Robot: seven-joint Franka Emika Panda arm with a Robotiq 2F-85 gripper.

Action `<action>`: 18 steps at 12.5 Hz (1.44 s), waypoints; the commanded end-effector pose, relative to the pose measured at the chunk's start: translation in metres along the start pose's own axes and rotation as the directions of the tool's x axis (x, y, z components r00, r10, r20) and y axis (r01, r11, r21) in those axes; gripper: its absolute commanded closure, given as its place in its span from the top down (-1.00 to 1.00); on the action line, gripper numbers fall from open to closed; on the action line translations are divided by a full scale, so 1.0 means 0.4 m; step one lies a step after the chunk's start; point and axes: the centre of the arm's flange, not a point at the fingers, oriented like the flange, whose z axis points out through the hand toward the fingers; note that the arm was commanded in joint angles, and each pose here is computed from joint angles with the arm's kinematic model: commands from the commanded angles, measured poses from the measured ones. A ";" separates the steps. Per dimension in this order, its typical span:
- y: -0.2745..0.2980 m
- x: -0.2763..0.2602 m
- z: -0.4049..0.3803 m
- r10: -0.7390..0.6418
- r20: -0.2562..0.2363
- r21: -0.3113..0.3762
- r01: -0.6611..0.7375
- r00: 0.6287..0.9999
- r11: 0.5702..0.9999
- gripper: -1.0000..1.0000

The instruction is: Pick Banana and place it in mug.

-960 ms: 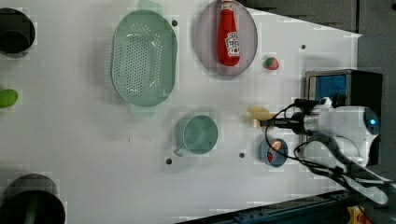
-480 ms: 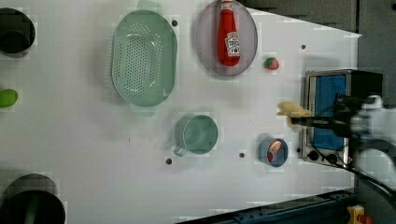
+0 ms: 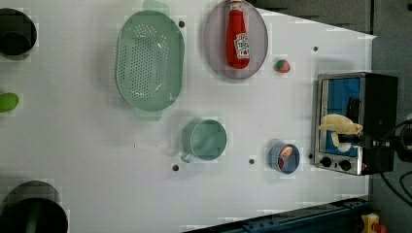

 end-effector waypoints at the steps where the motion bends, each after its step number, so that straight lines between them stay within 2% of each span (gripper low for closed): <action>1: -0.207 -0.016 0.080 0.032 0.069 -0.057 -0.028 0.997 0.998 -0.46; 2: -0.272 -0.026 0.091 0.066 0.069 -0.075 -0.060 0.995 0.995 -0.46; 4: -0.392 -0.052 0.119 0.158 0.076 -0.071 -0.152 0.985 0.986 -0.46; 6: -0.491 -0.072 0.158 0.241 0.101 -0.035 -0.239 0.965 0.970 -0.46; 8: -0.550 -0.061 0.201 0.283 0.078 -0.002 -0.283 0.956 0.959 -0.46; 10: -0.578 -0.045 0.263 0.295 0.086 0.014 -0.298 0.952 0.955 -0.46; 12: -0.594 -0.033 0.339 0.296 0.118 0.018 -0.300 0.948 0.954 -0.46; 14: -0.612 -0.013 0.418 0.294 0.122 0.053 -0.302 0.948 0.952 -0.46; 16: -0.625 0.005 0.486 0.295 0.103 0.096 -0.305 0.950 0.948 -0.46; 17: -0.628 0.002 0.523 0.297 0.117 0.097 -0.308 0.948 0.946 -0.46; 18: -0.629 0.002 0.550 0.314 0.130 0.096 -0.328 0.940 0.940 -0.38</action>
